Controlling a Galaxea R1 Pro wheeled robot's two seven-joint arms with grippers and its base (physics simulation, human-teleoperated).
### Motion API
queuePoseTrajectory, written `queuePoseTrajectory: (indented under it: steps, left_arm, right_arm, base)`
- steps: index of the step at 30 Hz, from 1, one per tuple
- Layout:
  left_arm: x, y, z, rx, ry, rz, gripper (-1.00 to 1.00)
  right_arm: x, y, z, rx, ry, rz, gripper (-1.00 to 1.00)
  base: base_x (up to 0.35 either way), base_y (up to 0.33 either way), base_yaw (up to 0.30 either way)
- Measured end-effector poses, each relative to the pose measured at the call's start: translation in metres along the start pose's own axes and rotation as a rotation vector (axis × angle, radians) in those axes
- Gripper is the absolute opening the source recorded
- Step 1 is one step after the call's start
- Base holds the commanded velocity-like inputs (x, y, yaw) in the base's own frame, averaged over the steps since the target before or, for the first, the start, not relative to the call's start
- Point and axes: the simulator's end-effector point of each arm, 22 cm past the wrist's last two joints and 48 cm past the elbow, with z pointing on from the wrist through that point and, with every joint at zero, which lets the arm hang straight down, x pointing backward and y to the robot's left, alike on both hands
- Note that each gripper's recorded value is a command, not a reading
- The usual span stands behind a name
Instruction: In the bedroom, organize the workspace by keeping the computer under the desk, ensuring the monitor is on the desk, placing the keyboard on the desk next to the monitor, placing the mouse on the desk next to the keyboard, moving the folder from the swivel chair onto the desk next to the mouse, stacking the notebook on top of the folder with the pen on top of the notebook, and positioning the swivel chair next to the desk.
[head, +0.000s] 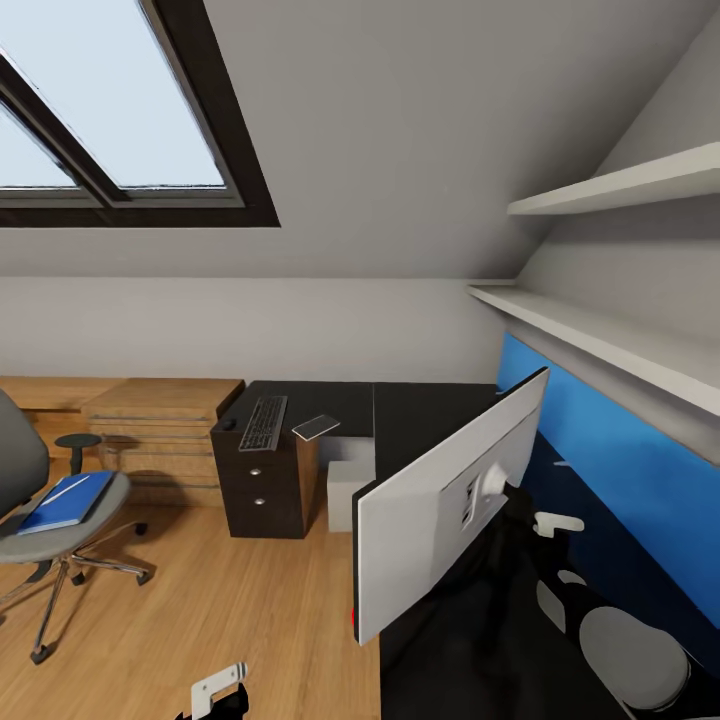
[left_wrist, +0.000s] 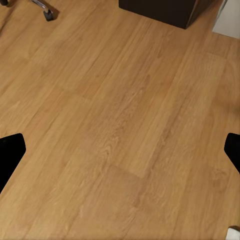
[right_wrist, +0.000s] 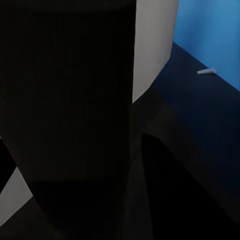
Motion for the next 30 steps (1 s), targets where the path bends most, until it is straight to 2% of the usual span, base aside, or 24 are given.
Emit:
queuePoseTrajectory:
  steps: [30]
  left_arm:
    - [0.0001, 0.0019, 0.0004, -0.005, 0.001, -0.001, 1.0]
  right_arm:
    - [0.0002, 0.0005, 0.0, -0.002, 0.0, 0.003, -1.0]
  base:
    - [0.0, 0.0, 0.0]
